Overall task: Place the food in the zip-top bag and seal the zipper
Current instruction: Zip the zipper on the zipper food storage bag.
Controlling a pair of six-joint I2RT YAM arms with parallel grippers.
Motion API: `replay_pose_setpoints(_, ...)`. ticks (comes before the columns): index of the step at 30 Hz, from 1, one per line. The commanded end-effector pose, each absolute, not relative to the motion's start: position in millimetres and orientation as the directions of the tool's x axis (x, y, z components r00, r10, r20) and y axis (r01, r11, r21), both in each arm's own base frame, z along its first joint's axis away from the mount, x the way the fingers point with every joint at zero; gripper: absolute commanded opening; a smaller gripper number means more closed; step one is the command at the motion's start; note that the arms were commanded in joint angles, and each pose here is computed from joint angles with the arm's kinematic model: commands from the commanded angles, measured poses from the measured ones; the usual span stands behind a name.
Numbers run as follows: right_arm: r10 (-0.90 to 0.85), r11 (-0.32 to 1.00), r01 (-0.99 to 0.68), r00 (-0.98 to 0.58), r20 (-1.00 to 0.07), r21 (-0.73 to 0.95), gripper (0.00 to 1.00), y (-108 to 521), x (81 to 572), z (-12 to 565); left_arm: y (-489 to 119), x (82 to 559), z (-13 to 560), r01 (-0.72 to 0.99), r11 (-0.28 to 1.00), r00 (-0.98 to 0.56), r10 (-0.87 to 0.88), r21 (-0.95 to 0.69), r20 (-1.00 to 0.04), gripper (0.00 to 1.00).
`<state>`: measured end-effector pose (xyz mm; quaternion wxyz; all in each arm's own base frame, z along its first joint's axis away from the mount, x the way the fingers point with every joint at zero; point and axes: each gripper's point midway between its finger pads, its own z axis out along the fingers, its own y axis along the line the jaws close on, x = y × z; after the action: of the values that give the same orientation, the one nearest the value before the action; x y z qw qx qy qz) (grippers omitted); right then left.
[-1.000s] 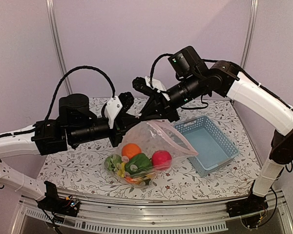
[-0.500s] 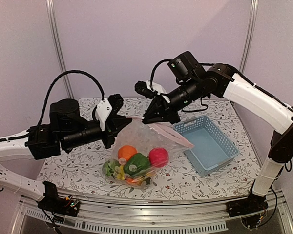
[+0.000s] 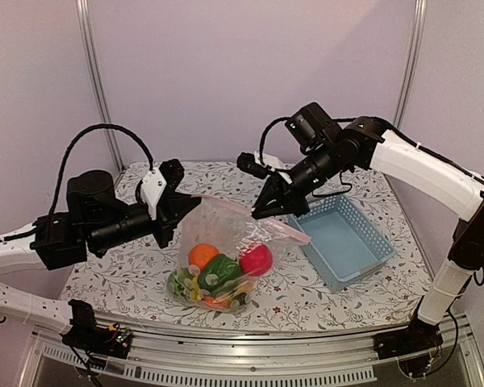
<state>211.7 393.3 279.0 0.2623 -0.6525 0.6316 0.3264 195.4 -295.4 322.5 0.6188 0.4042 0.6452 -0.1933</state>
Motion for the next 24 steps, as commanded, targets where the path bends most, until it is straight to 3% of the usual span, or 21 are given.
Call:
replay_pose_setpoints(1, -0.761, 0.021, -0.991, -0.099, -0.641, 0.129, 0.02, 354.4, 213.8, 248.1, -269.5, 206.5, 358.8, 0.683, 0.693, 0.138, 0.187, 0.23, -0.973, 0.0)
replay_pose_setpoints(24, -0.82, 0.114, -0.978, -0.192, -0.539, 0.175, 0.02, 293.9, 213.5, 217.8, -260.5, 210.5, 340.2, 0.681, 0.691, 0.106, 0.234, 0.242, -0.966, 0.0)
